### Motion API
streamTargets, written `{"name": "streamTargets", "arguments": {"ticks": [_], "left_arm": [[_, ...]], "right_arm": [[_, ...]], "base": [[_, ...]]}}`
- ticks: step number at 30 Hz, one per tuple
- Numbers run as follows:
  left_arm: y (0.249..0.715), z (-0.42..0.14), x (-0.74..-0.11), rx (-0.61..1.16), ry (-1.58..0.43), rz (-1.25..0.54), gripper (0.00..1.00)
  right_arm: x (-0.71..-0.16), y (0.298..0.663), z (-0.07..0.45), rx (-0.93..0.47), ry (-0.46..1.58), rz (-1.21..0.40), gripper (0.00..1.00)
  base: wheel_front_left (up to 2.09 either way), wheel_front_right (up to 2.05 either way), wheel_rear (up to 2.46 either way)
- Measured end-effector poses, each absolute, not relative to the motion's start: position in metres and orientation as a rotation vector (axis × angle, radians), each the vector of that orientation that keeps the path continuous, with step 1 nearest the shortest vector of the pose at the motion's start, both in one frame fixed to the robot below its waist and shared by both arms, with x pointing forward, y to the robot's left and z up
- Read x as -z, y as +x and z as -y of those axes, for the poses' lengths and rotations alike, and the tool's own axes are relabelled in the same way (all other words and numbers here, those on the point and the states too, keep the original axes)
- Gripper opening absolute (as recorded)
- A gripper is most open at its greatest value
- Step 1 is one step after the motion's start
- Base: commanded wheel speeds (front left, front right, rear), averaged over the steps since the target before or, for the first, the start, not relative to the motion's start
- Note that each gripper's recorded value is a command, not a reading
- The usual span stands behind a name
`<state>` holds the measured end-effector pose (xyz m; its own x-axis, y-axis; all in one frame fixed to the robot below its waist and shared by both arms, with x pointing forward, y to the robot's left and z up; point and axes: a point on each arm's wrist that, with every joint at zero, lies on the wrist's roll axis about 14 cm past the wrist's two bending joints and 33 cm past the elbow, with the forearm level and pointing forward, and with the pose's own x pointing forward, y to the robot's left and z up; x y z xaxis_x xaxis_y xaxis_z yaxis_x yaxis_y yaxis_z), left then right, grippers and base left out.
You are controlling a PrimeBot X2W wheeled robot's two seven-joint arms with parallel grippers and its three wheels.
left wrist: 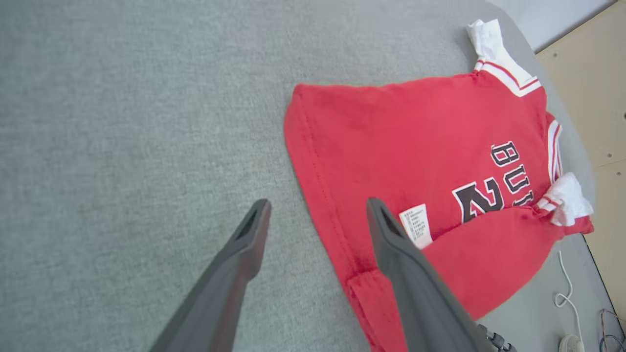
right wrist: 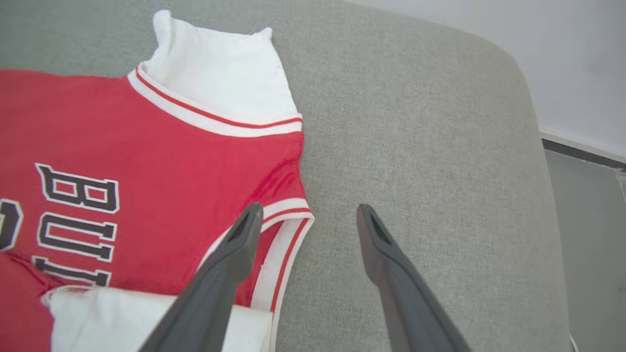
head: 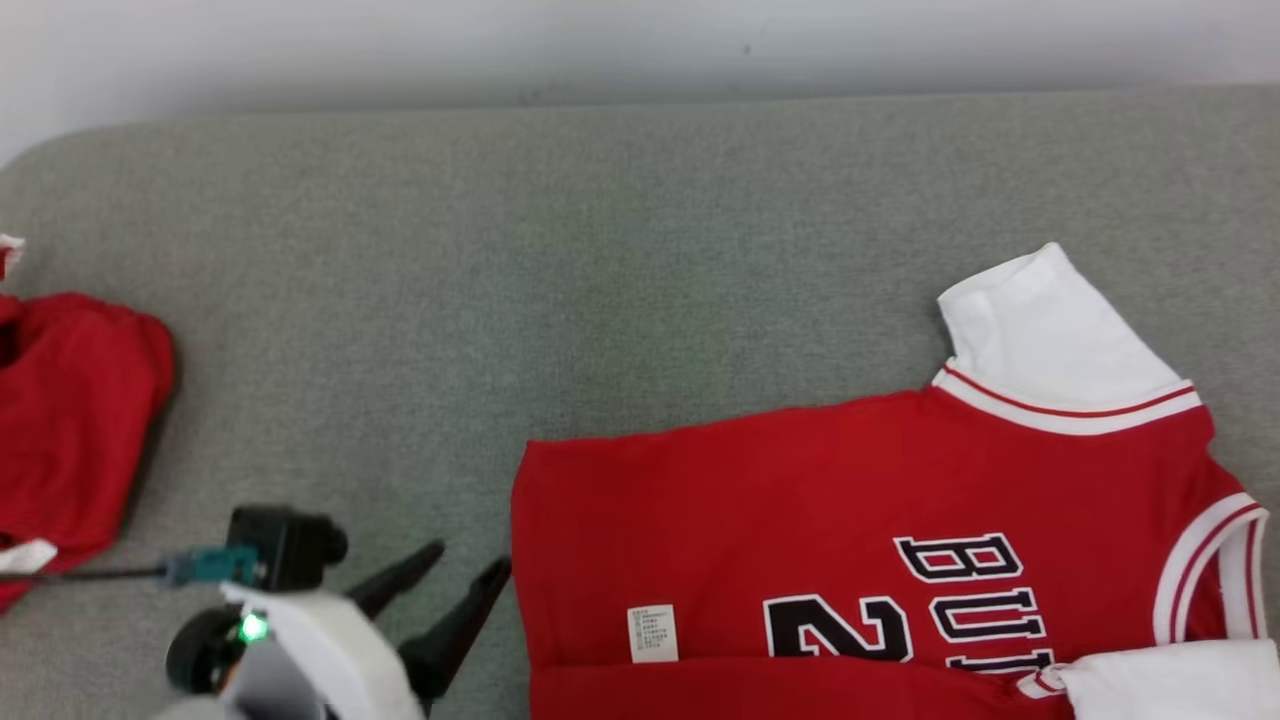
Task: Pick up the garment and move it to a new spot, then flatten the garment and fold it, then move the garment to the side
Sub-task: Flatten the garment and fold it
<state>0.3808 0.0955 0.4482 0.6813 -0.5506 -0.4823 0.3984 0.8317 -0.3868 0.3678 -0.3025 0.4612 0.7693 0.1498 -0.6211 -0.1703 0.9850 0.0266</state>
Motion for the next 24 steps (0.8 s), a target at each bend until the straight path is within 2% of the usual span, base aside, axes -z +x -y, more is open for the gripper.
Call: {"name": "streamTargets", "arguments": {"ticks": [5,13,19,24], "left_arm": [[0.420,-0.080,-0.449,0.562,-0.230,-0.577,1.00],[0.457,-0.070,-0.413,0.572,-0.187,-0.618,1.00],[0.463,-0.074,-0.394,0.573,-0.176,-0.662,1.00],[0.463,-0.073,-0.391,0.590,-0.182,-0.676,1.00]], "right_arm": [[-0.480,0.433,0.291,-0.202,-0.124,-0.582,1.00],[-0.433,0.504,0.254,-0.259,-0.160,-0.683,1.00],[-0.387,0.528,0.232,-0.295,-0.161,-0.782,1.00],[-0.377,0.537,0.222,-0.313,-0.150,-0.793,1.00]], "base": [[0.00,0.00,0.00],[0.00,0.00,0.00],[0.00,0.00,0.00],[0.00,0.00,0.00]]}}
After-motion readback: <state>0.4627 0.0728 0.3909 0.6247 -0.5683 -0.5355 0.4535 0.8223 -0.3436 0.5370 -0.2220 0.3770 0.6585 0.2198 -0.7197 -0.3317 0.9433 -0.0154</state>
